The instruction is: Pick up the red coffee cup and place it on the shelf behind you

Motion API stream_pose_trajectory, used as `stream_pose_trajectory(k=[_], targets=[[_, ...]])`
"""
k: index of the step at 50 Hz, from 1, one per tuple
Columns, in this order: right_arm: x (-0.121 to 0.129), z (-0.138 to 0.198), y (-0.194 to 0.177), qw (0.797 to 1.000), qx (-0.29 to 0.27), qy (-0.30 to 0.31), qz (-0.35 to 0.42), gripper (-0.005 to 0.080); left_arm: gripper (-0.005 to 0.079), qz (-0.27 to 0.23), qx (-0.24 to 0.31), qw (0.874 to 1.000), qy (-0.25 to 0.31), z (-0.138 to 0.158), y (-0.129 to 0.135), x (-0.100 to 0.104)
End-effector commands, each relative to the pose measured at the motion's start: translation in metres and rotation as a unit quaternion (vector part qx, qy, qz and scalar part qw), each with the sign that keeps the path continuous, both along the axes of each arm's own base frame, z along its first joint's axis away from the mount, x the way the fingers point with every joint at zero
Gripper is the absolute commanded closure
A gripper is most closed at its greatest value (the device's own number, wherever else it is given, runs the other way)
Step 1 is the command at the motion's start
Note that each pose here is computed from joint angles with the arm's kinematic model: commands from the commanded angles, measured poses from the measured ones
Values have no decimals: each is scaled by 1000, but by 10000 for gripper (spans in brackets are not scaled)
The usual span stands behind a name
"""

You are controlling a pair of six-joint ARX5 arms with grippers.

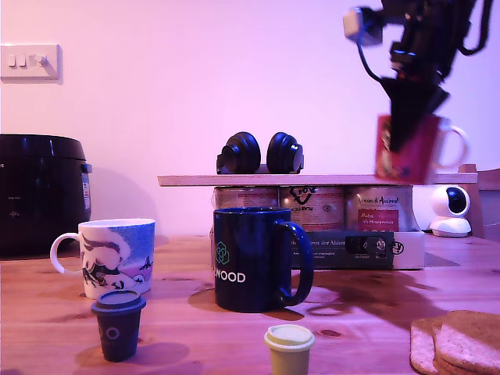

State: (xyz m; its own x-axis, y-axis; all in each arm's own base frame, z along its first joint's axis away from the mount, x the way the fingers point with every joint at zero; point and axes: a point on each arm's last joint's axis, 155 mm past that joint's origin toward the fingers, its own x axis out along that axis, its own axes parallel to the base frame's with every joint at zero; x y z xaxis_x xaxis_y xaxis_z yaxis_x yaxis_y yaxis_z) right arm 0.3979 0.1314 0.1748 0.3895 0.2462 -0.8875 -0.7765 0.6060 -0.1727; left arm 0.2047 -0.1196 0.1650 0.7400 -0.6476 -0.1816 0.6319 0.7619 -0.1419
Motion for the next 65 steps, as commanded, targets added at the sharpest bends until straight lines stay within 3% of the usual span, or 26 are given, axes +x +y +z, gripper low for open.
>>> stream_pose_trajectory(k=[1, 19, 37, 50, 65], targets=[[10, 17, 6, 1000, 8, -30, 2, 765, 763, -3, 3, 1000, 3, -5, -1, 0], [56, 49, 11, 991, 33, -128, -32, 765, 763, -3, 3, 1000, 3, -5, -1, 0], [97, 25, 17, 987, 42, -145, -62, 765, 763, -3, 3, 1000, 3, -5, -1, 0], [105, 20, 15, 988, 39, -138, -64, 765, 763, -4, 3, 1000, 3, -5, -1, 0], [106, 47, 15, 986, 42, -150, -65, 758, 763, -4, 3, 1000, 3, -5, -1, 0]])
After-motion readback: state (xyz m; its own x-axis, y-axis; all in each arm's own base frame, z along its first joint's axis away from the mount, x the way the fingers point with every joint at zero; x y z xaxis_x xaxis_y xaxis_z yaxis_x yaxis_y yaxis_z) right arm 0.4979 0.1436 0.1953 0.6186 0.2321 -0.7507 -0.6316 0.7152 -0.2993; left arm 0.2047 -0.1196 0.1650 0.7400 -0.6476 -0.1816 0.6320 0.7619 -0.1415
